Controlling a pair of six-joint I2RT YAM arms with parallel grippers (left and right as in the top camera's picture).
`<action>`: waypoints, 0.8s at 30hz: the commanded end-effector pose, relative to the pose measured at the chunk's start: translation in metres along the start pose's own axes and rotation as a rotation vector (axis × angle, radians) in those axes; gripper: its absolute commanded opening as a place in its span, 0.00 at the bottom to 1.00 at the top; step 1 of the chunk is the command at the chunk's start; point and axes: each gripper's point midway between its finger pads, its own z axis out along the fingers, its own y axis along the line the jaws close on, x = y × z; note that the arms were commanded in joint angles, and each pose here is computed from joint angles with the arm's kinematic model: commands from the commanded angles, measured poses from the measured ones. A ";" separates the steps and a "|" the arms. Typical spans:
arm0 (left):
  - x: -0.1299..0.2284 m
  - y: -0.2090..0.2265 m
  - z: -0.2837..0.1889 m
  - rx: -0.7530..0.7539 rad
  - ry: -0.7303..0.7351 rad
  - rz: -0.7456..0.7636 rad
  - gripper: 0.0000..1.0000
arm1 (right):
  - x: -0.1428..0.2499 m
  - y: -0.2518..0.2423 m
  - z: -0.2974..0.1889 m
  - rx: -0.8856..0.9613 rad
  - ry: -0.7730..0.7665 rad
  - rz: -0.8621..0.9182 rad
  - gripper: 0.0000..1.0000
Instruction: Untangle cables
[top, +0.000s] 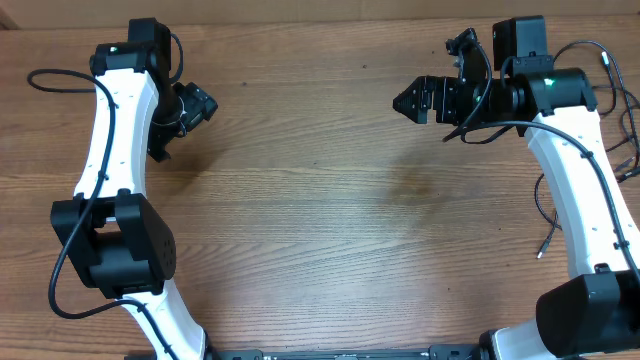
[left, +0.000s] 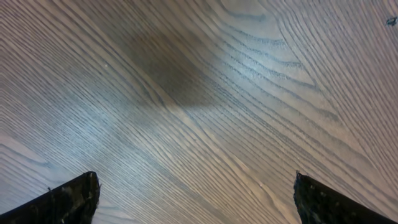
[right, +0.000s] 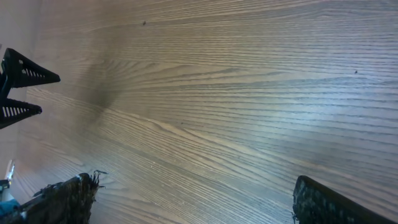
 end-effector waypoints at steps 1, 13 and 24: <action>-0.002 -0.004 -0.012 -0.025 -0.082 0.023 1.00 | -0.002 0.004 -0.009 0.001 -0.028 -0.015 1.00; 0.013 -0.089 -0.163 0.284 -0.701 0.235 0.99 | -0.002 0.004 -0.009 0.001 -0.028 -0.015 1.00; 0.048 -0.076 -0.230 0.708 -0.993 0.266 1.00 | -0.002 0.004 -0.009 0.001 -0.028 -0.015 1.00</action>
